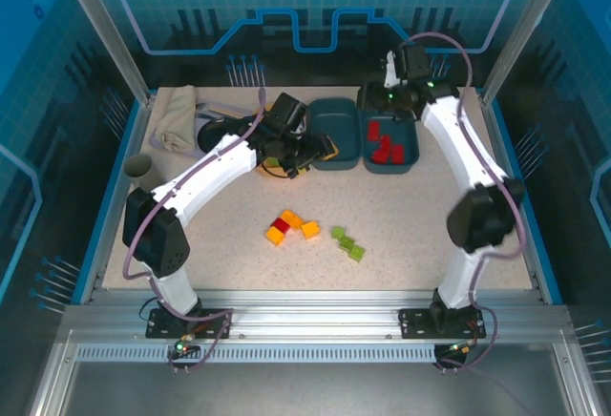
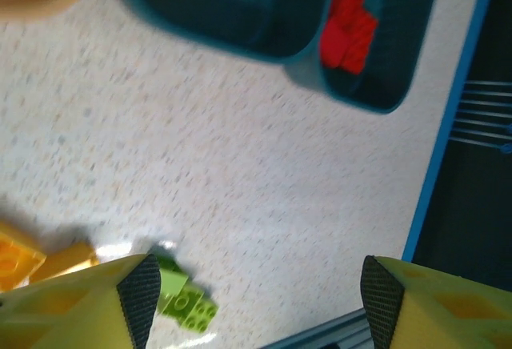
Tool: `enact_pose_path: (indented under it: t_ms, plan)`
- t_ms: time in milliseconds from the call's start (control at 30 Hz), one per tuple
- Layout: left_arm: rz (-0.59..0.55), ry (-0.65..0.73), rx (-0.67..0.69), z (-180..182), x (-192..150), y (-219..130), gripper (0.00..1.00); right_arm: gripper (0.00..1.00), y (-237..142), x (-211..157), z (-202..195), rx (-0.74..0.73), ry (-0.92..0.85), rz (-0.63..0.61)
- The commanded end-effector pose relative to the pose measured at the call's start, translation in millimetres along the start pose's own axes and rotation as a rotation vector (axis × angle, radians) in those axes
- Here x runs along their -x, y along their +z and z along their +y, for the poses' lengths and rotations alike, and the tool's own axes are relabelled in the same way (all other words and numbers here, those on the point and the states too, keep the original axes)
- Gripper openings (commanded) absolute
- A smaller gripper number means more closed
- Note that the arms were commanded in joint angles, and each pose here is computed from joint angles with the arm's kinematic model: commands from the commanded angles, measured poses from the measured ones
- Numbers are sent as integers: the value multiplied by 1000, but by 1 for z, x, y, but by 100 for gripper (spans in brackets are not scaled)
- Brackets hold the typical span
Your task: Sort the legos into containers by color
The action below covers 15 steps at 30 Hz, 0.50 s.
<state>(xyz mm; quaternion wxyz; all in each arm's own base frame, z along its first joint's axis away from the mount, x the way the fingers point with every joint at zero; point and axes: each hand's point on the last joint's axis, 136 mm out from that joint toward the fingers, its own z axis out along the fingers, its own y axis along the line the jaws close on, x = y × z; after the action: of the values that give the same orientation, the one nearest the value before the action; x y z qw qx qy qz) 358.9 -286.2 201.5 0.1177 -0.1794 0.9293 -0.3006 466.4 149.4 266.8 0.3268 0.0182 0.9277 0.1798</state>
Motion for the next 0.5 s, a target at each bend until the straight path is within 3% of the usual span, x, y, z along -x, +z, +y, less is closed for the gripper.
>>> enact_pose_path:
  t_ms: [0,267,467]
  plan:
    - [82,-103,70,25,-33,6,70,64,-23,-36,7,19,20,-32]
    - [257,-240,212,59,-101,50,71,71,-78,-189,11,118,7,151]
    - [281,-315,242,52,-125,79,74,77,-99,-263,12,220,-33,265]
